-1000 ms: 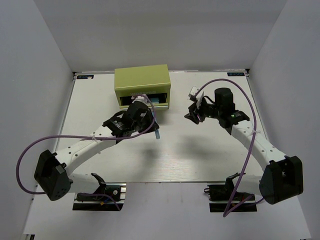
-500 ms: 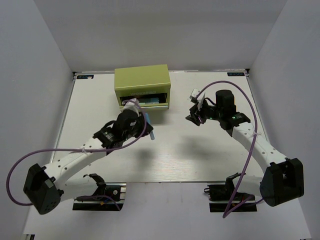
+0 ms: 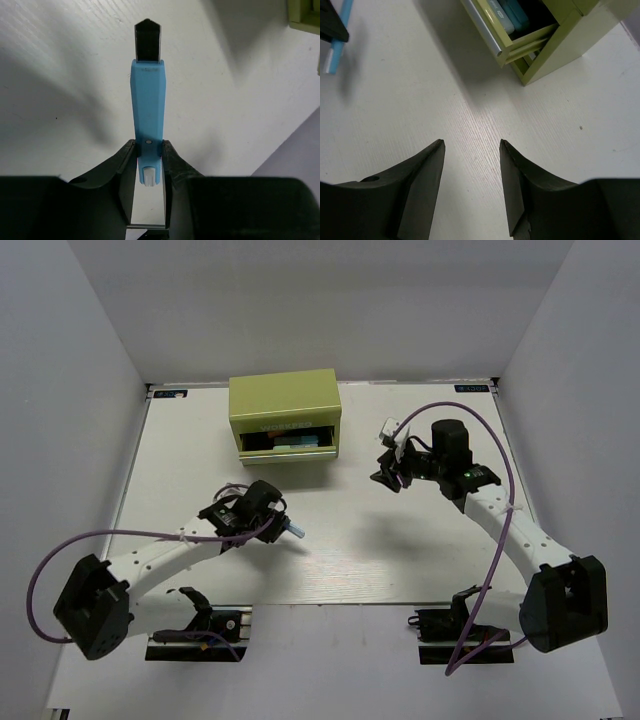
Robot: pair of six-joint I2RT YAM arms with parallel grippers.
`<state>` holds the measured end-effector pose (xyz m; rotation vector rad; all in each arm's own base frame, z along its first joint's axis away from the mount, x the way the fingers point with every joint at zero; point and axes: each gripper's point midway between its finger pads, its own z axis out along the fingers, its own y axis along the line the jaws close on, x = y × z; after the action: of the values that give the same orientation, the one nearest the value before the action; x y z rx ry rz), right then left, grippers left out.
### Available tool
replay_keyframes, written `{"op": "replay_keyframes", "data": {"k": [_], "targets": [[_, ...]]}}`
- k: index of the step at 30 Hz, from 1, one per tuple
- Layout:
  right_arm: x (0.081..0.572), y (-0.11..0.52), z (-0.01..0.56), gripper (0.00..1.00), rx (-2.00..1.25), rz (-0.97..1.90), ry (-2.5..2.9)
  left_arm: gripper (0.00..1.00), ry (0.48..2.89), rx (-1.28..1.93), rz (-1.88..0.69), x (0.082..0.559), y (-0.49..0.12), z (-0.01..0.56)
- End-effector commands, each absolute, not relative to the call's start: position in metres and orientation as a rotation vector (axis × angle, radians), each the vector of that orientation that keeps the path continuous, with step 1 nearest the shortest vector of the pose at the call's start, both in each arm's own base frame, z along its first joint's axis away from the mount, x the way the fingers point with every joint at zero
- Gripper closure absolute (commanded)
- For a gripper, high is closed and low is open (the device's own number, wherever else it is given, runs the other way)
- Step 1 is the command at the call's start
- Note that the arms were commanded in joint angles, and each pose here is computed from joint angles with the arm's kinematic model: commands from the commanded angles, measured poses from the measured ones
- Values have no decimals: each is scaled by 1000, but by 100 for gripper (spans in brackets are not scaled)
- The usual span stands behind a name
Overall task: Sort the stationery into containers
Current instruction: Place the pen at the center of the board, then close the drawer in the storage box.
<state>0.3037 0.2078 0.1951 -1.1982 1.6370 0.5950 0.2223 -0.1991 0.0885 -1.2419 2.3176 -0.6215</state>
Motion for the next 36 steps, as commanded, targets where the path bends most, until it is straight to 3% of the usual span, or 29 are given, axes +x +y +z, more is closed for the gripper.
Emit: {"op": "replay_keyframes", "data": {"k": [1,4,7,8,11,21,29,36], "targets": [[301,222,210,46,-1264,654,1526,76,2335,-1375,-528,216,-195,78],[299,235,215,46,-1364,689,1398,69,2372,-1381,-543,210,-199,60],[307,249,221,70,-1453,677,1294,61,2391,-1397,-522,206,-197,48],[309,253,225,84,-1483,668,1257,58,2403,-1400,-518,204,-197,43],[323,276,206,93,-1591,698,1243,54,2403,-1400,-519,203,-197,41],[335,344,199,93,-1786,723,1140,46,2411,-1401,-533,198,-195,38],[333,379,168,93,-1862,713,1192,30,2395,-1370,-534,184,-178,45],[390,395,158,95,-1698,494,1380,18,2329,-1340,-664,185,-176,58]]}}
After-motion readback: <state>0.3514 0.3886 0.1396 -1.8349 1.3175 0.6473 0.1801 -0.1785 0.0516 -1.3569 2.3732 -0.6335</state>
